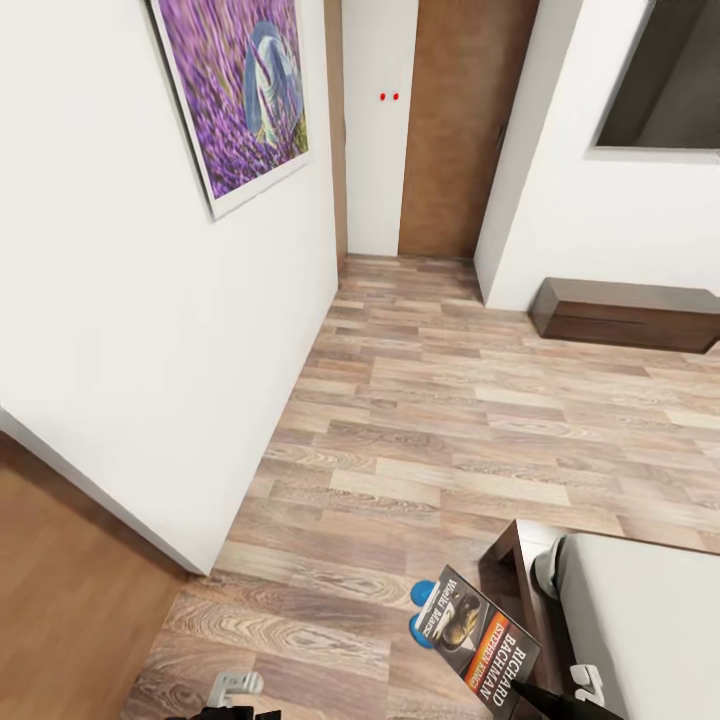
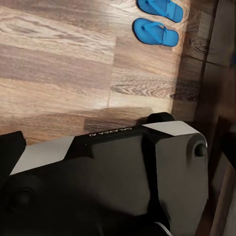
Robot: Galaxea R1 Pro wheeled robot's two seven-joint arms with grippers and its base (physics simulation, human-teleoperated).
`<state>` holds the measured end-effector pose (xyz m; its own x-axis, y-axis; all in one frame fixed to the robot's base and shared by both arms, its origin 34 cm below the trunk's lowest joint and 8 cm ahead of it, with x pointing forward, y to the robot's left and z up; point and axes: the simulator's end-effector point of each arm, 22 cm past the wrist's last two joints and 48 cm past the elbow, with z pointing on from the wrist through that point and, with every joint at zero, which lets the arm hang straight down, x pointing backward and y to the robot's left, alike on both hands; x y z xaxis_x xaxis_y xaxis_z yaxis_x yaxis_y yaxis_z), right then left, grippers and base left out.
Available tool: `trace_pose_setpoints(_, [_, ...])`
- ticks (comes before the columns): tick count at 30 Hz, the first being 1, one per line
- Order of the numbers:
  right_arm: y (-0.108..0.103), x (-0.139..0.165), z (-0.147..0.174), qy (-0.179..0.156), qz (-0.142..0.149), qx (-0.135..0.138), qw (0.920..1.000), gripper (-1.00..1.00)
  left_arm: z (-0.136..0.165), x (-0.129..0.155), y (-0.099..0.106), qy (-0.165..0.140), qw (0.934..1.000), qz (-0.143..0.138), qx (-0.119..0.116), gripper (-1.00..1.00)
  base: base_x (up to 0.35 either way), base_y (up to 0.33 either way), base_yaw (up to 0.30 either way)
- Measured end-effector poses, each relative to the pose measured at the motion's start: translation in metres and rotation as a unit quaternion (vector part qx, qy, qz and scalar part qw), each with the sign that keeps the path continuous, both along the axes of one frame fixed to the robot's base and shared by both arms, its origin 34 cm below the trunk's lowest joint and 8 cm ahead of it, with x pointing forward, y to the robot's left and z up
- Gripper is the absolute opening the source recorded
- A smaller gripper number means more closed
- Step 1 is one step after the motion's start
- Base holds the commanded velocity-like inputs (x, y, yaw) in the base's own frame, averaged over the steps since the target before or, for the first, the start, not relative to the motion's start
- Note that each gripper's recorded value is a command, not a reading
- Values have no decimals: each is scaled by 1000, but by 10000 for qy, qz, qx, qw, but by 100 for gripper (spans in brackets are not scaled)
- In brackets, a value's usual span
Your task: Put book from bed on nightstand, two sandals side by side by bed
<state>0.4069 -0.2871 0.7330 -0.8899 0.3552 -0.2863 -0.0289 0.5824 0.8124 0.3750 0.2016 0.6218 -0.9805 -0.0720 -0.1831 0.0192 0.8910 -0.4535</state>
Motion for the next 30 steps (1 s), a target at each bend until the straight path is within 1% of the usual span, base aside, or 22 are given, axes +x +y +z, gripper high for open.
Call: trace_pose_setpoints(30, [0,13,15,-241,1,-1,9997,-100,13,18,-2,-239,9997,-17,-13,100,0,0,0])
